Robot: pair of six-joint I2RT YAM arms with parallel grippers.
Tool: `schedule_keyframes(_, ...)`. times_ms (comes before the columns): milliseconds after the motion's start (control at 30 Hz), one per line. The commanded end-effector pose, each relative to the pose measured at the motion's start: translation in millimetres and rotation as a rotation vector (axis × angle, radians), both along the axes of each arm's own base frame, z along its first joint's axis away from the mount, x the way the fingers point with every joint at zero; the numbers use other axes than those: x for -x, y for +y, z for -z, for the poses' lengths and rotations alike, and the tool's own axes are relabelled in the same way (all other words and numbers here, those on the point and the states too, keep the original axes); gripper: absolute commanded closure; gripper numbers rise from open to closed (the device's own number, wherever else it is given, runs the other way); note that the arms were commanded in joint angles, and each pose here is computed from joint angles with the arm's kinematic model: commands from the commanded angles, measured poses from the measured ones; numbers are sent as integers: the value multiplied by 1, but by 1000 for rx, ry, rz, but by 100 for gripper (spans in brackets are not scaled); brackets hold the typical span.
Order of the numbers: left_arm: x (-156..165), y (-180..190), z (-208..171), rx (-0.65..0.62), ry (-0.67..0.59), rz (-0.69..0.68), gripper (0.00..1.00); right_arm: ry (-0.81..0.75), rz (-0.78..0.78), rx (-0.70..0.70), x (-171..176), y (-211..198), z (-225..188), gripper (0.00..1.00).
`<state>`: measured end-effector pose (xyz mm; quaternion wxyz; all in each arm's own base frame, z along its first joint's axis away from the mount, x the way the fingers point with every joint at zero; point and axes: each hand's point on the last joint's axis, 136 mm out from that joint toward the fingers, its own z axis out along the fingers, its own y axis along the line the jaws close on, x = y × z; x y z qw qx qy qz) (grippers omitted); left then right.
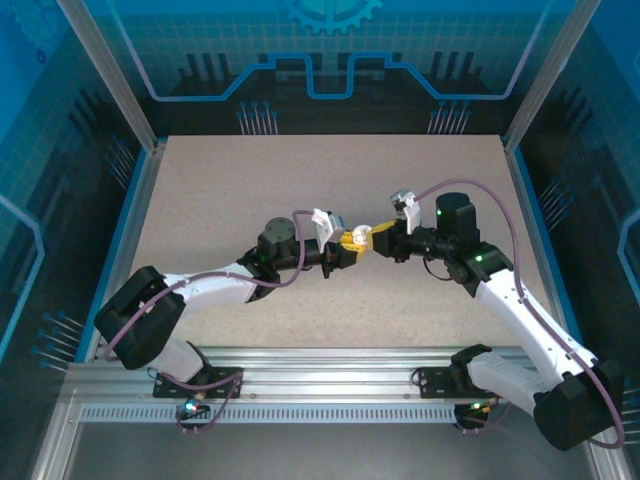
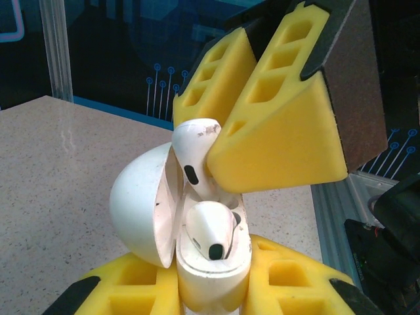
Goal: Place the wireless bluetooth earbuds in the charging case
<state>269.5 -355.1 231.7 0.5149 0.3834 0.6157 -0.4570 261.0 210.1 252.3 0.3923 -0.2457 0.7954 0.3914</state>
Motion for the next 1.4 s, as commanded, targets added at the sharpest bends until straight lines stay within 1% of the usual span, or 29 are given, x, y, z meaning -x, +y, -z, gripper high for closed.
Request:
schedule_keyframes(0,23,0,-66,140,-209,73,83,128,-2,62,8,-6,30,76)
schedule_keyframes(333,23,0,-63,119,-206,64,83,102,13,69,8,-9,22,76)
schedule_keyframes(467,17,-1,-55,81,-193,34,84,68,23,77,10,-12,14,77)
schedule_keyframes(500,15,-1,-54,68,-186,18,84,39,22,68,9,-12,1,77)
schedule_keyframes(533,14,-2,-51,53,-182,17,84,33,20,66,9,-12,-3,77)
schedule_keyframes(733,14,-3,-44,5,-197,-18,84,46,40,63,8,-13,-8,78)
schedule_keyframes(933,12,-3,-39,-37,-224,-62,84,41,33,12,9,-9,-18,78)
schedule_keyframes(1367,20,-3,-45,-3,-247,-32,84,32,4,7,12,-6,-14,78)
